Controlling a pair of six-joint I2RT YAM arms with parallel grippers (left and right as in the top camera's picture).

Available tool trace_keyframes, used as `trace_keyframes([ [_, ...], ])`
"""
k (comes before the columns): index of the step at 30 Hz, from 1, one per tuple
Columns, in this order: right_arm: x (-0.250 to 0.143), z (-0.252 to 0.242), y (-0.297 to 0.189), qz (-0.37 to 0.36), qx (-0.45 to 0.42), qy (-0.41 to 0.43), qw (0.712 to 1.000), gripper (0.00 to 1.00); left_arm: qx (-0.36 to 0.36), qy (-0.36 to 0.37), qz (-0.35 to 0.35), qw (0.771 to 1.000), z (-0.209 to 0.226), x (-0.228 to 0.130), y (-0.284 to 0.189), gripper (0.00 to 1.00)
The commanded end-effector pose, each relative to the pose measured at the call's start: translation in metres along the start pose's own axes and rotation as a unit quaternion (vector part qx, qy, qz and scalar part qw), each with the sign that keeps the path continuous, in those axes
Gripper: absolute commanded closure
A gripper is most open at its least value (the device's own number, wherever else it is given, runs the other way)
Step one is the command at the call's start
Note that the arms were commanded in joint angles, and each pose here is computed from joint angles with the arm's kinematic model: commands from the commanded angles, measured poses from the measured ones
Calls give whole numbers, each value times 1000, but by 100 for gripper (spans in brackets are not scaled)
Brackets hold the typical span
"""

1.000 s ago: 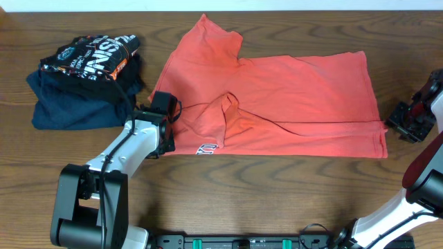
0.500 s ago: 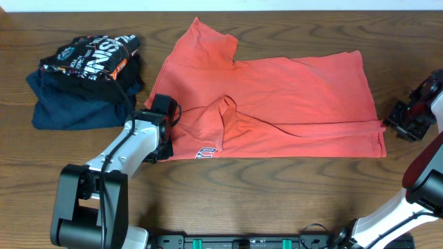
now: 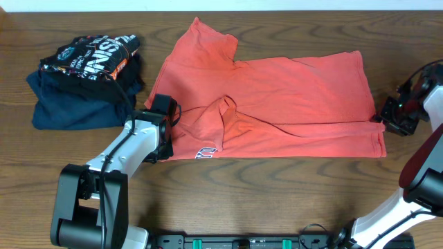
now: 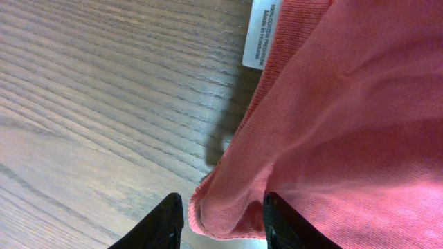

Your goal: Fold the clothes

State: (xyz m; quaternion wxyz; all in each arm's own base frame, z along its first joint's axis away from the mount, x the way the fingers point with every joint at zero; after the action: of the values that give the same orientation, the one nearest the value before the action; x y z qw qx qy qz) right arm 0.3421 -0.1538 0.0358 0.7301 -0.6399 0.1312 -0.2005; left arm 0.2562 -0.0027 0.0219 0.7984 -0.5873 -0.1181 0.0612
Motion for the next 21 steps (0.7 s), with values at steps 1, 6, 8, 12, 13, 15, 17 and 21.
trace_keyframes([
  [1,-8,1,12,14,3,-11,1000,50,12,4,2,1000,3,0,2,60],
  [6,-12,-8,17,15,-21,-10,1000,50,12,4,3,1000,3,0,2,60],
  [8,-12,-9,17,15,-24,-8,1000,50,12,4,2,1000,3,0,2,60],
  [12,-13,-10,17,19,-28,-7,999,50,12,4,1,1000,3,1,2,60],
  [13,-14,-12,17,20,-33,-5,999,50,11,3,1,1000,3,1,2,60],
  [15,-15,-14,16,21,-35,-3,999,50,11,3,0,1000,3,1,2,60],
  [17,-14,-15,16,19,-34,0,999,50,11,3,0,1000,3,1,2,60],
  [21,-13,-15,16,17,-34,0,999,56,11,3,0,1000,3,1,2,60],
])
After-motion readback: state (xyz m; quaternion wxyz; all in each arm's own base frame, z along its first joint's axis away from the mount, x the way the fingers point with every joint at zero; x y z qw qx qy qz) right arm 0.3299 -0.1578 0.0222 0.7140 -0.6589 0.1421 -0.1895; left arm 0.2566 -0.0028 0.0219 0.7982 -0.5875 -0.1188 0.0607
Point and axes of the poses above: each gripper's point midway between its finger pads, its own y axis out along the fingers, its own z axis along the line the jaws close on, x = y × z, the point moved 1 cm from there along -y, back along the fingers, and after that the axes turned 4 degrees about -y, right-handed, at the moved point
